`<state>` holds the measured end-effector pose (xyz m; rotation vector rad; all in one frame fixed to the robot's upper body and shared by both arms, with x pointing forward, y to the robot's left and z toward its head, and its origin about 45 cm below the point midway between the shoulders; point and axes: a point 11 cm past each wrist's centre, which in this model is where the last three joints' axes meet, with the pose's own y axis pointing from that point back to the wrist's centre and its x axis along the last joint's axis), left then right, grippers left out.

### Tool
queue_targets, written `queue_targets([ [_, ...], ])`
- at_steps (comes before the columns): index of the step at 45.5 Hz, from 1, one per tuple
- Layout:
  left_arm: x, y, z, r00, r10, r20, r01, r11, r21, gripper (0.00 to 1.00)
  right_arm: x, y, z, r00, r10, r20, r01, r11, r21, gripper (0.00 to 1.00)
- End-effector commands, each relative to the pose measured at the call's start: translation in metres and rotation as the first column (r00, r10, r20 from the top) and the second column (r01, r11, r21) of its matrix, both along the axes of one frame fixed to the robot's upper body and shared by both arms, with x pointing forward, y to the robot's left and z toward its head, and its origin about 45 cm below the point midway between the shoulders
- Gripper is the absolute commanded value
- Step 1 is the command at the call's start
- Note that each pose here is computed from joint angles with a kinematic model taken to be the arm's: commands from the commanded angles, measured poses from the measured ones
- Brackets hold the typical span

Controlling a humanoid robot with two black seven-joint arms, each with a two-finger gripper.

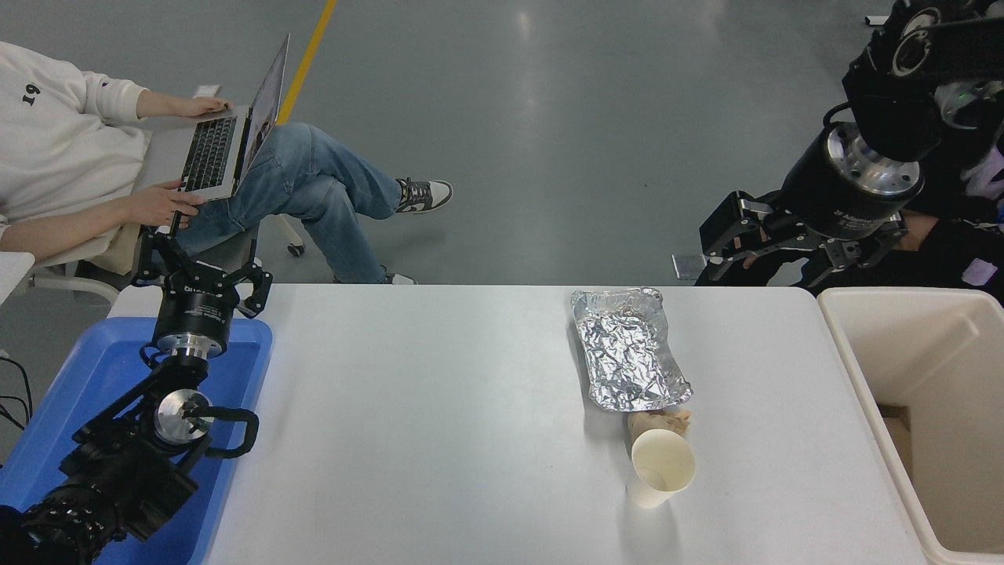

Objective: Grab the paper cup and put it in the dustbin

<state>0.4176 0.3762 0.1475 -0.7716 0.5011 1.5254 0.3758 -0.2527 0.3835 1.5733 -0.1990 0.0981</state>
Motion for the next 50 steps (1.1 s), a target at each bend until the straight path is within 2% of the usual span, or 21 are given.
queue_targets([
  [1,0.0,0.0,0.0,1.0,0.0,-0.001,0.0,1.0,0.002,0.99,-0.003,-0.004,-0.016,0.999,-0.01,-0.039,0.01,1.0,0.003,1.0],
  [27,0.0,0.0,0.0,1.0,0.0,0.0,0.0,1.0,0.0,0.99,-0.036,-0.016,-0.123,0.953,-0.066,-0.297,0.075,0.997,0.019,1.0],
  [43,0.0,0.0,0.0,1.0,0.001,-0.001,-0.001,1.0,0.0,0.99,-0.043,-0.025,-0.189,0.973,-0.145,-0.18,0.147,0.989,0.0,0.97],
  [50,0.0,0.0,0.0,1.0,0.0,0.0,0.0,1.0,0.0,0.99,-0.061,-0.015,-0.215,0.96,-0.139,-0.243,0.155,0.987,0.048,1.0],
])
